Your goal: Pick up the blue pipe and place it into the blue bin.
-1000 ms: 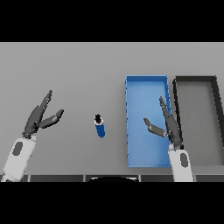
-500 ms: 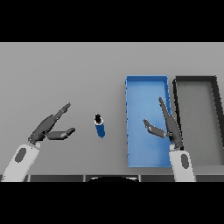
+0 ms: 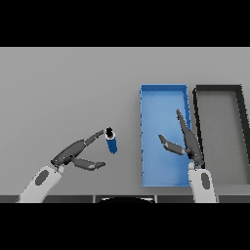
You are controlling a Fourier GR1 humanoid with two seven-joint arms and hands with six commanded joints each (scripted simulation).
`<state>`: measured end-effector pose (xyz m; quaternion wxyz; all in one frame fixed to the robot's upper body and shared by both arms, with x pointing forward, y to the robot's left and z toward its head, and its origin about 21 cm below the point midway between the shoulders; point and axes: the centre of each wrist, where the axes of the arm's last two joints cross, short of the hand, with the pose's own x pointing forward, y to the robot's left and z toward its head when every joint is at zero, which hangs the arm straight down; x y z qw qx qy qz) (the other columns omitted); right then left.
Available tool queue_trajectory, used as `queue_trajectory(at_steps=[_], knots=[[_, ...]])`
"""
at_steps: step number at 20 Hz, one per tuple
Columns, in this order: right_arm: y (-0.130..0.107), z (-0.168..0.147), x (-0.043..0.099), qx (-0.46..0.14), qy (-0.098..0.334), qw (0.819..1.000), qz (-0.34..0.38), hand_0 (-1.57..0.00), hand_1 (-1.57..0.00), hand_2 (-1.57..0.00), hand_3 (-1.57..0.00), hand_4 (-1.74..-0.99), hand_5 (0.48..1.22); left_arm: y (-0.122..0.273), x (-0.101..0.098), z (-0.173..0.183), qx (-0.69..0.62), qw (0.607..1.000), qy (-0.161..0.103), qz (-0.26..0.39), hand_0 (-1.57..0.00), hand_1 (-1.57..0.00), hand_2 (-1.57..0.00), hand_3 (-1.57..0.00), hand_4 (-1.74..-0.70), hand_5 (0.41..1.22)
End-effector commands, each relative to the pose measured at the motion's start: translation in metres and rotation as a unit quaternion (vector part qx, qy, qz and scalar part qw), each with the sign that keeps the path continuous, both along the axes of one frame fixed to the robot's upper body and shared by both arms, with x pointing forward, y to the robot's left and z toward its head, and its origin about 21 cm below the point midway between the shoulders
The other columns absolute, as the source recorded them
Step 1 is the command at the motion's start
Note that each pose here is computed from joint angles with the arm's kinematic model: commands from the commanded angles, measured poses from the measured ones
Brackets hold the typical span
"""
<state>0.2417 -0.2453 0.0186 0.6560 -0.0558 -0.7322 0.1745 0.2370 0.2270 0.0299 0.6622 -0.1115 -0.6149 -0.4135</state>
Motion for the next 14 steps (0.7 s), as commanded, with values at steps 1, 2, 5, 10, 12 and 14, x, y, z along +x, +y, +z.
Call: queue_trajectory(at_steps=[1,2,5,10,12,14], knots=[[0.000,0.002,0.004,-0.002,0.006,1.000,-0.004,0.00,0.00,0.00,0.00,-1.209,0.567,-0.007,0.002,0.001,-0.011,1.000,-0.005,-0.005,0.00,0.00,0.00,0.00,-1.14,0.479],[-0.001,0.002,0.004,0.001,0.009,1.000,-0.006,0.00,0.00,0.00,0.00,-1.210,0.564,-0.013,0.006,0.000,-0.016,1.000,-0.009,-0.007,0.00,0.00,0.00,0.00,-1.15,0.484],[-0.004,0.001,0.000,0.009,0.003,1.000,-0.002,0.00,0.00,0.00,0.00,-1.207,0.555,-0.033,0.012,-0.016,-0.026,1.000,-0.012,-0.001,0.00,0.00,0.00,0.00,-1.14,0.488],[-0.001,-0.001,0.000,0.010,0.006,1.000,-0.003,0.00,0.00,0.00,0.00,-1.200,0.549,-0.049,0.022,-0.034,-0.053,0.998,0.008,0.016,0.00,0.00,0.00,0.00,-1.14,0.495],[-0.004,-0.002,-0.002,0.014,0.007,1.000,-0.005,0.00,0.00,0.00,0.00,-1.201,0.548,-0.053,0.025,-0.045,-0.044,0.999,0.005,0.023,0.00,0.00,0.00,0.00,-1.12,0.494],[-0.006,-0.002,0.000,0.012,0.009,1.000,-0.007,0.00,0.00,0.00,0.00,-1.198,0.547,-0.061,0.027,-0.050,-0.047,0.999,-0.007,0.017,0.00,0.00,-0.01,0.00,-1.10,0.506]])
